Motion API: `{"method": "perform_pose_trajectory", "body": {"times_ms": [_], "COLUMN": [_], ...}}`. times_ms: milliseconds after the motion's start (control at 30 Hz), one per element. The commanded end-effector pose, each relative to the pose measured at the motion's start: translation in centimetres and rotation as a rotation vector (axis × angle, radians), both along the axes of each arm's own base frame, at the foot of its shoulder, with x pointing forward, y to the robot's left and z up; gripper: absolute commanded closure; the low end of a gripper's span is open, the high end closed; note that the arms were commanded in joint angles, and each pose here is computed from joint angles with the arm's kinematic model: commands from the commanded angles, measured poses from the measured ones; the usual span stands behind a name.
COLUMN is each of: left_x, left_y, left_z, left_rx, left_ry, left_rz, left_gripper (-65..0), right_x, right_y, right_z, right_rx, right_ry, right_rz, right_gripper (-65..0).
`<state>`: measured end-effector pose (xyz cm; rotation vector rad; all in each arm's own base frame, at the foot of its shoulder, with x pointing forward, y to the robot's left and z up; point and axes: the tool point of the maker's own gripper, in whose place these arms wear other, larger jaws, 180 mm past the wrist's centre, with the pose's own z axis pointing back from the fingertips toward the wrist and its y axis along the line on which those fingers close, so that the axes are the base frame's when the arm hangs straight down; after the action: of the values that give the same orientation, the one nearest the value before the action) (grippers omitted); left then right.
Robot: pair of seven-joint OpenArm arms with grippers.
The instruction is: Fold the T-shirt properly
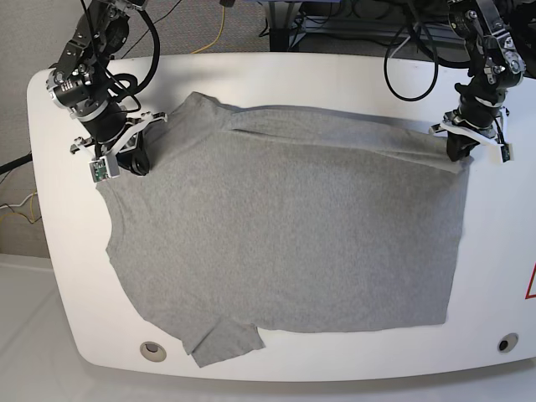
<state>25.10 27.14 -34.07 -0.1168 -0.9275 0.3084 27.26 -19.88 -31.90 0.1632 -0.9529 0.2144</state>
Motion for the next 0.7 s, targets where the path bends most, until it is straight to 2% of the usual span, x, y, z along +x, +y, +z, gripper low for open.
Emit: {"method": "perform_pose_trajectory", "body": {"times_ms": [0,667], "left_x": [1.3,3.5], "left_y": [0.6,2.3], "left_z": [2.1,4.8], "left_rx": [0.026,0.083], "left_ry": [-0.073,-0.136], "left_rz": [-0.002,0.004], "left_gripper": [-1.2,-1.2], "right_x": [1.2,4.2], "right_y": [-0.1,-0.8], "right_z": [1.9,4.7], "right_rx": [-0.003,-0.022], "right_ry": [-0.071,-0.159], "right_rz": [0.008,0.01], "right_gripper": [0.0,0.0]}}
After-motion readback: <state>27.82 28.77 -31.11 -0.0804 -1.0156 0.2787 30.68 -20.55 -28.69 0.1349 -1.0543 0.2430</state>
